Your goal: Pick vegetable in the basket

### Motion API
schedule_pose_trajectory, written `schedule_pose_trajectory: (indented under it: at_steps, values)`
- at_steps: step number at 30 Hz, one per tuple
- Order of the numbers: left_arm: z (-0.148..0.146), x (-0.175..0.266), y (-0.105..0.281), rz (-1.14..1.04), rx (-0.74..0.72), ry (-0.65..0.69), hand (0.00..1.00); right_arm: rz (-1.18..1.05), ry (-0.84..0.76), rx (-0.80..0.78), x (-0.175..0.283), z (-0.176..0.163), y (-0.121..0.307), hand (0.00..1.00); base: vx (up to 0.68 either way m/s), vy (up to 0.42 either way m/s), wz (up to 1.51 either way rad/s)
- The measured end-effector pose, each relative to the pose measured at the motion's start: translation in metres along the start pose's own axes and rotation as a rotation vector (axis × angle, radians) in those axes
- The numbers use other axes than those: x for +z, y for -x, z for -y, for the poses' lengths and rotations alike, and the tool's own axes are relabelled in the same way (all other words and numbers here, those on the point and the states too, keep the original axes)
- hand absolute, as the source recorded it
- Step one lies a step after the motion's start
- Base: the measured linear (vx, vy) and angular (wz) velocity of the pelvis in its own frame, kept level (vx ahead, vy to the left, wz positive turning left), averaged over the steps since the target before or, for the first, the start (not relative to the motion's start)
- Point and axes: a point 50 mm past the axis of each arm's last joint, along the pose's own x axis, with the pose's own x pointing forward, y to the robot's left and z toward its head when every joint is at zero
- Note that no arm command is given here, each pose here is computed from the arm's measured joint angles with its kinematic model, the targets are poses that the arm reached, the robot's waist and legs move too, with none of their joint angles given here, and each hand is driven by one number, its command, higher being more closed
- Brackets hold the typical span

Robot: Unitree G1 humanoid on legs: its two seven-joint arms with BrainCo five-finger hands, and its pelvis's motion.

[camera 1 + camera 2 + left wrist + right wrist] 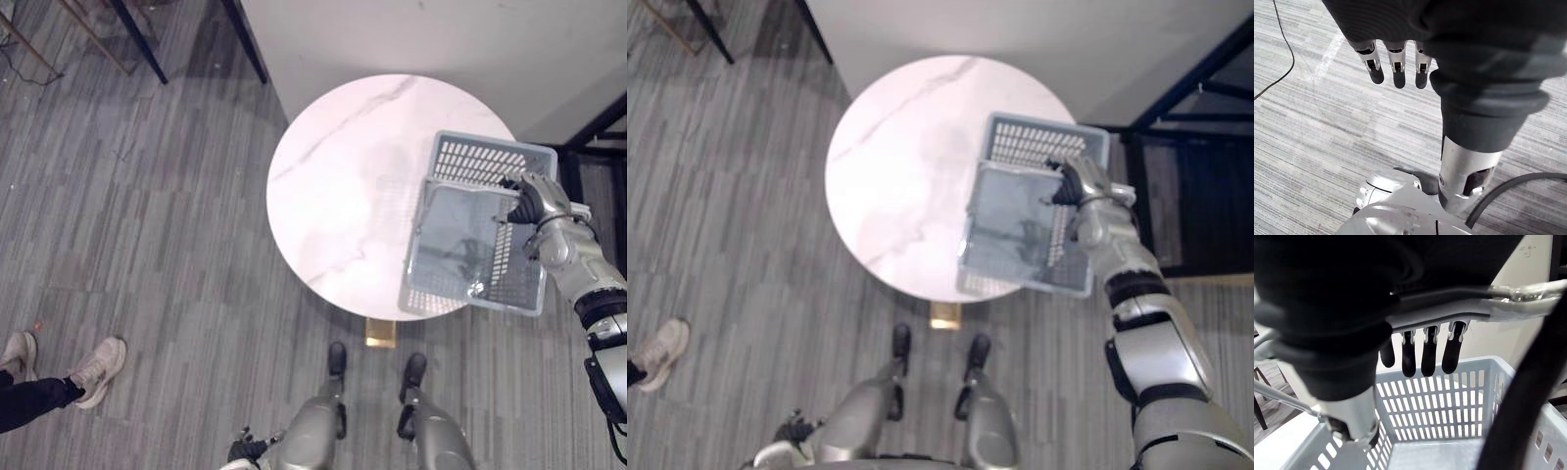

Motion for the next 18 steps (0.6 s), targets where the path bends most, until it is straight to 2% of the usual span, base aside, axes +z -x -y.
schedule_pose_trajectory:
  at_steps: [13,18]
  values:
    - [0.000,0.002,0.000,0.011,0.001,0.000,0.00,-0.010,0.017,0.039,-0.001,-0.003,0.000,1.00,0.01,0.002,-0.03]
    - [-0.001,0.002,0.000,0.014,0.003,-0.010,0.00,0.023,0.027,0.110,-0.004,-0.019,0.010,1.00,0.01,0.005,-0.05]
